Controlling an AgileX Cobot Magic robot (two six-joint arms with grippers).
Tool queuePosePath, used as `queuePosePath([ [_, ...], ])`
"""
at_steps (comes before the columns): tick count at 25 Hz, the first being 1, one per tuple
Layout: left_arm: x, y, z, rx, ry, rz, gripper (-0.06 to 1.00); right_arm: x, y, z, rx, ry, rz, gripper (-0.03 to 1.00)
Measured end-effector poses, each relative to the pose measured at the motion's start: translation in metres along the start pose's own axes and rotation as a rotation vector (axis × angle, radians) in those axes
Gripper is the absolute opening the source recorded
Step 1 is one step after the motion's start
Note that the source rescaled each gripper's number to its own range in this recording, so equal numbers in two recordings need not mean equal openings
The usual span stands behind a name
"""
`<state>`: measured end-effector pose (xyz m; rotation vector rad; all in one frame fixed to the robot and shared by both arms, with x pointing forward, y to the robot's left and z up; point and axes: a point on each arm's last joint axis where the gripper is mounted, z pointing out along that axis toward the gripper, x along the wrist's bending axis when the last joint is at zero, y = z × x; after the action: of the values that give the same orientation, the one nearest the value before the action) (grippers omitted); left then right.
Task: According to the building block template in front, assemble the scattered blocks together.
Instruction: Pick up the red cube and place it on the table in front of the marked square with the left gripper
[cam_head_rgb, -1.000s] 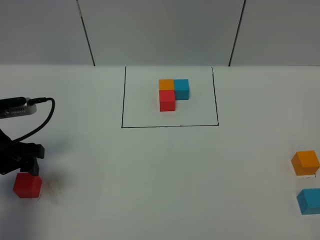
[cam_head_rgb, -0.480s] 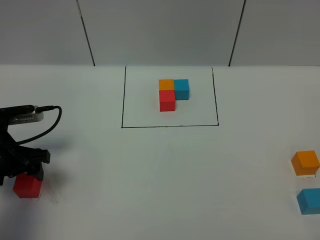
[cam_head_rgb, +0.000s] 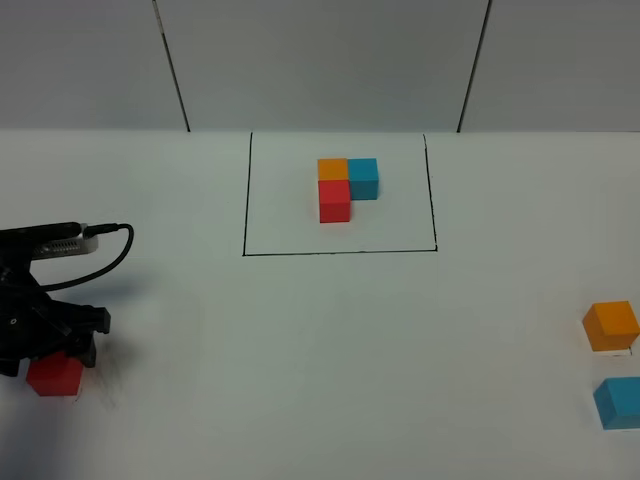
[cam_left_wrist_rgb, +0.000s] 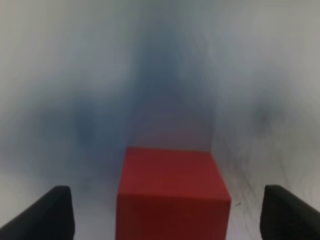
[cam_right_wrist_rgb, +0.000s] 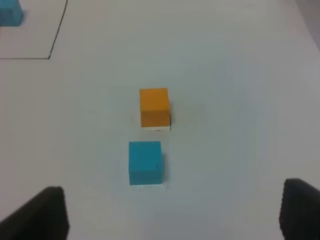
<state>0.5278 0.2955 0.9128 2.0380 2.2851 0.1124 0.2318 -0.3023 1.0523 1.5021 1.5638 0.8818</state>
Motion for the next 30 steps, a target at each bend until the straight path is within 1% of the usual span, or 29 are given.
queuePosePath([
  [2,0.000,0.000,0.000,-0.001,0.000,0.000,0.63,0.000,0.000,0.000,0.000,0.000,0.000,0.72],
  [5,0.000,0.000,0.001,-0.001,0.000,0.000,0.50,0.000,0.000,0.000,-0.001,0.000,0.000,0.72],
  [9,0.000,0.000,0.008,0.023,0.003,0.000,0.24,0.000,0.000,0.000,-0.001,0.000,0.000,0.72],
  [12,0.000,-0.001,0.010,0.034,0.005,0.000,0.02,0.000,0.000,0.000,-0.001,0.000,0.000,0.72],
  [13,0.000,-0.001,0.010,0.034,0.005,0.000,0.00,0.000,0.000,0.000,-0.001,0.000,0.000,0.72],
  [16,0.000,-0.001,0.010,0.034,0.005,0.004,0.00,0.000,0.000,0.000,-0.001,0.000,0.000,0.72],
  [18,0.000,-0.001,0.010,0.034,0.004,0.041,0.00,0.000,0.000,0.000,-0.001,0.000,0.000,0.72],
  [20,-0.002,0.003,0.008,0.027,-0.004,0.105,0.00,0.000,0.000,0.000,-0.001,0.000,0.000,0.72],
  [21,-0.006,0.006,0.005,0.018,-0.011,0.158,0.00,0.000,0.000,0.000,-0.001,0.000,0.000,0.72],
  [23,-0.019,0.014,-0.006,-0.007,-0.041,0.293,0.00,0.000,0.000,0.000,-0.001,0.000,0.000,0.72],
  [24,-0.031,0.019,-0.014,-0.024,-0.066,0.394,0.00,0.000,0.000,0.000,-0.001,0.000,0.000,0.72],
  [27,-0.064,0.027,-0.035,-0.049,-0.168,0.610,0.00,0.000,0.000,0.000,-0.001,0.000,0.000,0.72],
  [28,-0.078,0.029,-0.043,-0.067,-0.202,0.697,0.00,0.000,0.000,0.000,-0.001,0.000,0.000,0.72],
  [30,-0.103,0.029,-0.057,-0.086,-0.249,0.880,0.00,0.000,0.000,0.000,-0.001,0.000,0.000,0.72],
])
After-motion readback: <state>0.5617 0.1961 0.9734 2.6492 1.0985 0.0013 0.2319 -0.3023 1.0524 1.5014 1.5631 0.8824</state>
